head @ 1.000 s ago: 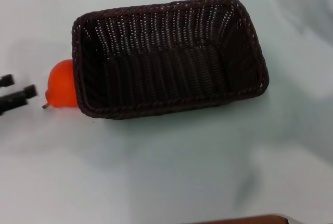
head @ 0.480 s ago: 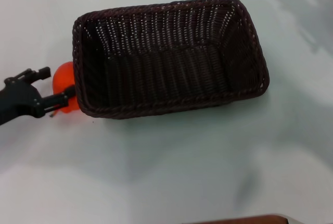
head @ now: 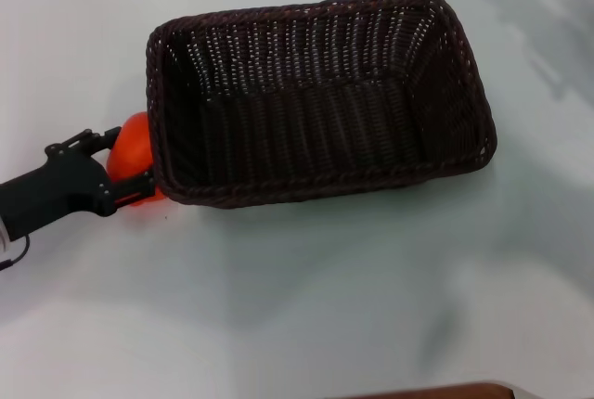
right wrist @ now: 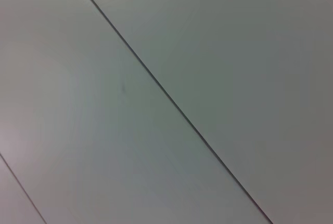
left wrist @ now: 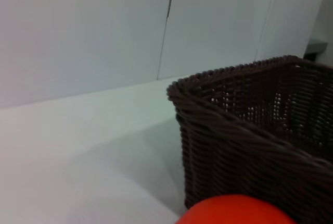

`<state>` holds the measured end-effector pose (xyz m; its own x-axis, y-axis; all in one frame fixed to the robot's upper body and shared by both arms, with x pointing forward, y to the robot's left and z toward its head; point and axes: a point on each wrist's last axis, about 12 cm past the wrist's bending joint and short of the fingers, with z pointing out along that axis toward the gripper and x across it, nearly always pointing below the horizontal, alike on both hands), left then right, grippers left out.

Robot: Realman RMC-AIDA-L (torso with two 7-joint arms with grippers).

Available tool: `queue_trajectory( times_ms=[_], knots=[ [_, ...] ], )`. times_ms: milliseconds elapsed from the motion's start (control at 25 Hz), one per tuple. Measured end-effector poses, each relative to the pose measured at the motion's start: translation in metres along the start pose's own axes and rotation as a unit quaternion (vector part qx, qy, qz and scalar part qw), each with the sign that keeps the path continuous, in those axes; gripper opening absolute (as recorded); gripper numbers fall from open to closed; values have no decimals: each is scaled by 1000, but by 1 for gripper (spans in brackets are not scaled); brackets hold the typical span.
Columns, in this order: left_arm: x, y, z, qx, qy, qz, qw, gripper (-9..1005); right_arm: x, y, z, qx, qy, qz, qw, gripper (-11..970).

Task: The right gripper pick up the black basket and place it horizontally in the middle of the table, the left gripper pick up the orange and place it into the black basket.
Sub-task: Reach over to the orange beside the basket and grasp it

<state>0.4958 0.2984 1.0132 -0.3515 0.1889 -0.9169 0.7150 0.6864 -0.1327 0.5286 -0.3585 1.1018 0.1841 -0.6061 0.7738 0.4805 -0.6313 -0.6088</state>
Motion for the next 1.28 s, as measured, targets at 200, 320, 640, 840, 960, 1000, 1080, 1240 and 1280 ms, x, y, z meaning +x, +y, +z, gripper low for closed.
queue_trajectory(
  times_ms=[200, 320, 640, 840, 960, 1000, 1080, 1240, 1280],
  knots=[
    [-2, 5, -14, -23, -37, -3, 999, 756, -1, 2, -3, -8, 4, 5, 1000, 852],
    [-1, 5, -20, -38, -58, 3, 998, 700, -3, 3, -5, -12, 5, 9, 1000, 852],
    [4, -2, -15, -19, -36, 19, 999, 468, -6, 5, -7, -17, 9, 18, 1000, 852],
    [4, -4, -11, -12, -30, 21, 999, 246, -8, 5, -5, -16, 8, 21, 1000, 852],
    [4, -5, -11, -13, -32, 21, 999, 137, -10, 5, -5, -17, 7, 24, 1000, 852],
    [4, -5, -12, -17, -38, 16, 999, 122, -10, 5, -5, -18, 7, 25, 1000, 852],
    [3, -5, -13, -31, -56, 7, 998, 93, -10, 5, -5, -19, 6, 24, 1000, 852],
    [1, -5, -15, -41, -70, 7, 997, 132, -10, 5, -5, -19, 5, 25, 999, 852],
    [1, -5, -15, -40, -71, 7, 997, 150, -11, 5, -5, -19, 5, 25, 999, 852]
  ],
)
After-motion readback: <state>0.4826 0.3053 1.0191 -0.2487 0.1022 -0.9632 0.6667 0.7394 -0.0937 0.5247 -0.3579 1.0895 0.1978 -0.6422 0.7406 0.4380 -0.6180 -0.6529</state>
